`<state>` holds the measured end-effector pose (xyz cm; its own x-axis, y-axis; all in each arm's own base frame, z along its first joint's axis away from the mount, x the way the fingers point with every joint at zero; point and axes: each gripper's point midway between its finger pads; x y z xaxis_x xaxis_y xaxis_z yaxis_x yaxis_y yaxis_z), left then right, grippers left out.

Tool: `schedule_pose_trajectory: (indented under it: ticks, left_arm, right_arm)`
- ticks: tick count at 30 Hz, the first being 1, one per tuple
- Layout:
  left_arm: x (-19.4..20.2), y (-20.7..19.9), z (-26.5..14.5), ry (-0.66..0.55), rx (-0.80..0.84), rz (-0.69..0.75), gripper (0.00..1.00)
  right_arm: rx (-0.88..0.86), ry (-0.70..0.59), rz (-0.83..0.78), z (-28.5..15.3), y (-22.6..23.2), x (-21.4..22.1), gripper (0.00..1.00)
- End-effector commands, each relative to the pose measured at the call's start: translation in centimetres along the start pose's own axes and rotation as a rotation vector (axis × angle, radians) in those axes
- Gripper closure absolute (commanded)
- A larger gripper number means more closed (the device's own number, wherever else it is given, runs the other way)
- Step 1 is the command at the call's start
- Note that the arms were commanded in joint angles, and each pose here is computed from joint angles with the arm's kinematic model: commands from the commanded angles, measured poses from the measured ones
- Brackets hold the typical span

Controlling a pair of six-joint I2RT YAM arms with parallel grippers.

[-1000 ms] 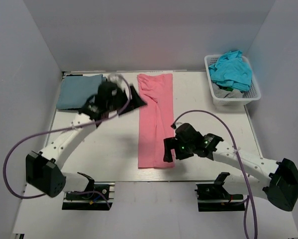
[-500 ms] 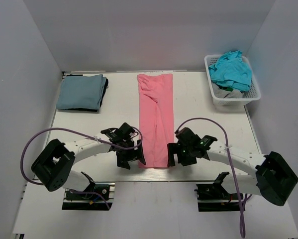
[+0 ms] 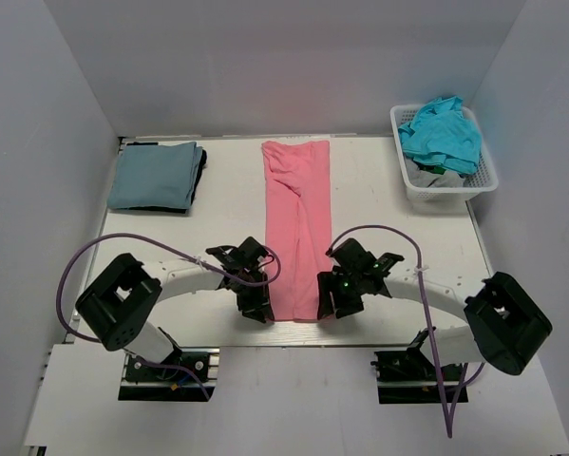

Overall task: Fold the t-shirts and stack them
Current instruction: Grab the bottom of the folded rectangular tshirt with both arms, then fold the folded rectangular tshirt in 1/3 of the way

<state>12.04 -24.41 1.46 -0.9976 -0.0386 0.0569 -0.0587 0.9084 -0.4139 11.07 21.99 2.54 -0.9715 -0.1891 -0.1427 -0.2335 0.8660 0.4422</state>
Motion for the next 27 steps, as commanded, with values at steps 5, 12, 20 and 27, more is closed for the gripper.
schedule_pose_trajectory:
  ticks: [5, 12, 20, 27]
  left_arm:
    - [-1.0, 1.2, 0.9, -0.058, -0.073, 0.027, 0.87]
    - [-2.3, -1.4, -0.3, -0.109, -0.007, 0.069, 1.0]
    - [-5.2, -4.9, -5.1, -0.231, 0.044, 0.074, 1.0]
    - [-10.8, -7.2, -7.2, -0.325, -0.02, 0.033, 1.0]
  right_arm:
    - [-0.023, 0.075, -0.018, 1.4, 0.2, 0.3, 0.81]
    - [-0.019, 0.018, -0.042, 0.1, 0.8, -0.9, 1.0]
    - [0.002, -0.212, -0.034, -4.2, 3.0, -6.3, 1.0]
    - [0.055, -0.257, 0.017, -5.6, 3.4, -11.5, 1.0]
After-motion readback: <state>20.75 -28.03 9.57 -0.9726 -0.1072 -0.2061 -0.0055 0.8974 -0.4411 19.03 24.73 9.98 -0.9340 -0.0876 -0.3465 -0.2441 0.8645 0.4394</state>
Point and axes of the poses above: each gripper's point midway between its finger pads, its own z axis out along the fingers, its own y axis along the line the jaws close on, x = y × z, and after that the axes turned 2 degrees about z, right-handed
